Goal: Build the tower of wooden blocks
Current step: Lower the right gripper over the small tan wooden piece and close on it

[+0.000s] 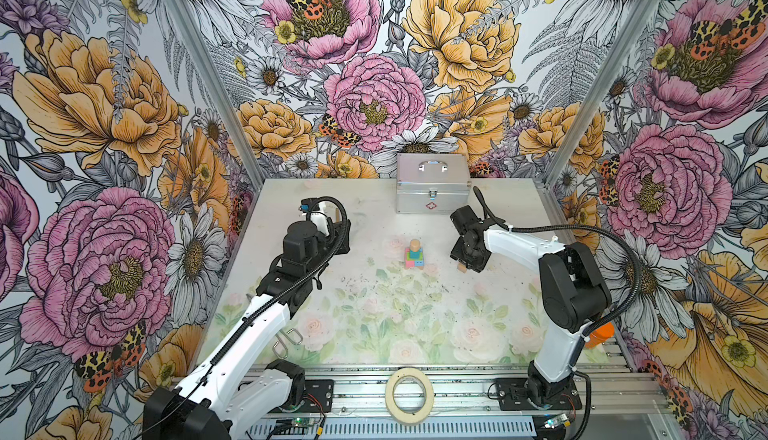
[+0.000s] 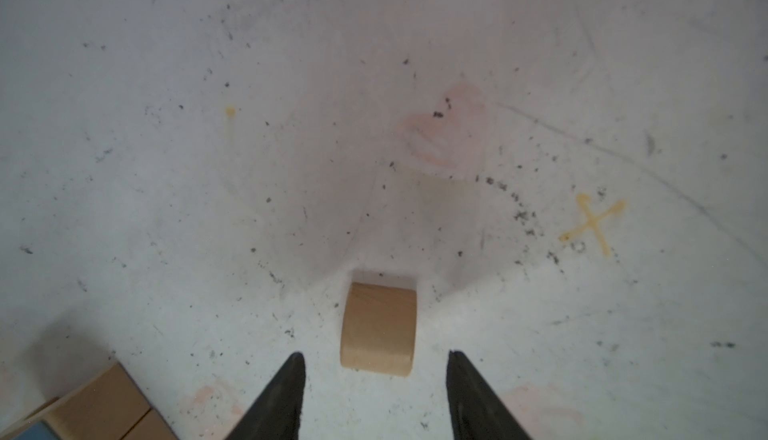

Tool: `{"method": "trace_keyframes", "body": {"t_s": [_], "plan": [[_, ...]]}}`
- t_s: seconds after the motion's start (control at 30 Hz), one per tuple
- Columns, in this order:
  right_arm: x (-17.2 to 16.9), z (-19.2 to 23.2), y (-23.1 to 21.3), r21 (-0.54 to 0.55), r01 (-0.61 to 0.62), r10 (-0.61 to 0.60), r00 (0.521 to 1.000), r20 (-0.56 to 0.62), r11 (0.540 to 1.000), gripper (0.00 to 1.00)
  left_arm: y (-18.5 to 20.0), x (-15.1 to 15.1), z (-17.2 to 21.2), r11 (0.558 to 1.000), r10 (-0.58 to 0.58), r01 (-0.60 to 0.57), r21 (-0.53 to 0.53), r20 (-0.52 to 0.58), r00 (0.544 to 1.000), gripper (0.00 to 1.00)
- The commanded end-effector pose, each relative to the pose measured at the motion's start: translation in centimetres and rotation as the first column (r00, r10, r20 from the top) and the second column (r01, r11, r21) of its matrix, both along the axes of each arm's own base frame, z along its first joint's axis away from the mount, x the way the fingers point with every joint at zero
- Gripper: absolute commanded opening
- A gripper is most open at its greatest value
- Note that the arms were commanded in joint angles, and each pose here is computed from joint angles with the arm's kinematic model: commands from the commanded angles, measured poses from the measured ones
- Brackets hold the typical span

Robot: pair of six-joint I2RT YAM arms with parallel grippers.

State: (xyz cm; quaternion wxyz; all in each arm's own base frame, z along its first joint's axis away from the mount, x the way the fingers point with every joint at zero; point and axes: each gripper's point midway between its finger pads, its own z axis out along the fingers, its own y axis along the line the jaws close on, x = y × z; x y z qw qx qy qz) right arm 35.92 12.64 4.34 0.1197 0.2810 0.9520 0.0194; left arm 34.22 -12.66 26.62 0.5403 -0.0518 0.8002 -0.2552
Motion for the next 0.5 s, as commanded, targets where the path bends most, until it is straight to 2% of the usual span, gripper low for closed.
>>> {"method": "trace_keyframes", "body": {"t_s": [0.0,0.23,0.33,0.47], "plan": [[0.8,0.0,0.1,-0.008,0.021,-0.021,1.0,0.01,1.0,0.57,0.0,0.0,-0.6,1.0,-0.016,0.016,0.005,-0.006,1.0,0.27],[1.1,-0.8,0.3,-0.002,0.017,-0.017,1.0,-0.013,1.0,0.56,0.1,0.2,-0.8,1.0,-0.017,0.018,0.003,-0.014,1.0,0.27],[0.9,-1.3,0.4,0.0,0.015,-0.015,1.0,-0.028,1.0,0.53,0.1,0.2,-0.9,1.0,-0.017,0.017,0.003,-0.015,1.0,0.27],[0.6,-1.8,0.1,-0.008,0.012,-0.012,0.999,-0.042,1.0,0.44,0.2,0.2,-0.9,1.0,-0.016,0.016,0.003,-0.017,1.0,0.27]]}}
